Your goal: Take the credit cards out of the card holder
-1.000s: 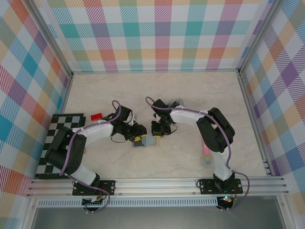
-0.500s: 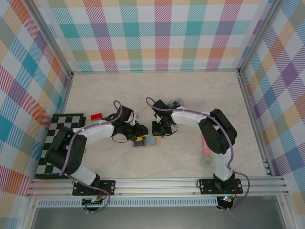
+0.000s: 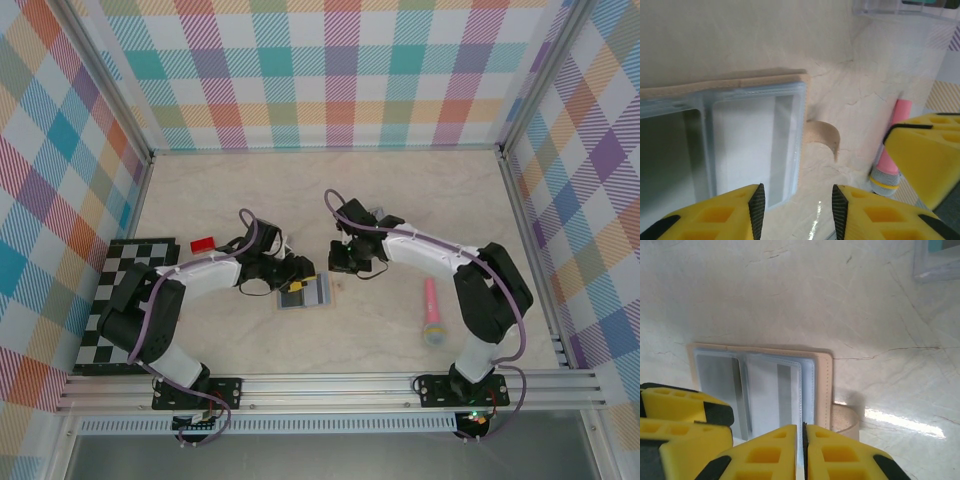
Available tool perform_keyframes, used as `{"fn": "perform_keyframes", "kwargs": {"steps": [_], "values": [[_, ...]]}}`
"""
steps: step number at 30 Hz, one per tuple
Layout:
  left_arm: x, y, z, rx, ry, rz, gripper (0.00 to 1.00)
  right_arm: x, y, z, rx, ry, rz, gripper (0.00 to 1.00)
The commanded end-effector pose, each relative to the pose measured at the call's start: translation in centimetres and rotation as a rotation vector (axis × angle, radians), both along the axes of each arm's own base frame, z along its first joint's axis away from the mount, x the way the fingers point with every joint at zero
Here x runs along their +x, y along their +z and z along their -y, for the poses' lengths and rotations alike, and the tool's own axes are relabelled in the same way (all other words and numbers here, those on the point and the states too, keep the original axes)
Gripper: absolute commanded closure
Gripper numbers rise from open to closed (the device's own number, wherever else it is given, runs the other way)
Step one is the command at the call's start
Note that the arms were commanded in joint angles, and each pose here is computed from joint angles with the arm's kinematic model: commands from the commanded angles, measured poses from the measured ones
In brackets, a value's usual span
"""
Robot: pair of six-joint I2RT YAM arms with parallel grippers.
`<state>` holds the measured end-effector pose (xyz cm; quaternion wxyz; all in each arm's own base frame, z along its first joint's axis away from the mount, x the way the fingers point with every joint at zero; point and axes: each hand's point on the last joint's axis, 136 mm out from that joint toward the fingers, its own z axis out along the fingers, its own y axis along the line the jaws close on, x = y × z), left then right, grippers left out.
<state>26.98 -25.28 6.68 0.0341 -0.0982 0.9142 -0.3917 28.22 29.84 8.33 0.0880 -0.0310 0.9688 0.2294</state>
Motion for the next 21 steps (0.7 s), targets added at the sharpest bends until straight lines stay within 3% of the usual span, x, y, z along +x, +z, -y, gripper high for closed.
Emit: {"fn": "perform_keyframes", "kwargs": {"steps": [1, 6, 13, 21], "values": [[-0.4, -0.8, -1.9, 0.087, 0.049, -0.007, 0.61, -0.6, -0.4, -1.2, 0.037, 0.062, -0.034, 0.87], [-0.6, -2.1, -2.8, 0.118, 0.089, -0.047, 0.69, -1.2, -1.5, -2.5, 0.015, 0.117, -0.078, 0.88], [-0.9, -3.6, -3.3, 0.163, 0.107, -0.1, 0.76, -1.2, -4.1, -1.9, -0.076, 0.075, -0.149, 0.88], [-1.5, -5.0, -4.0, 0.212, 0.113, -0.145, 0.8, -1.5, -5.4, -1.8, -0.095, 0.083, -0.186, 0.77]]}}
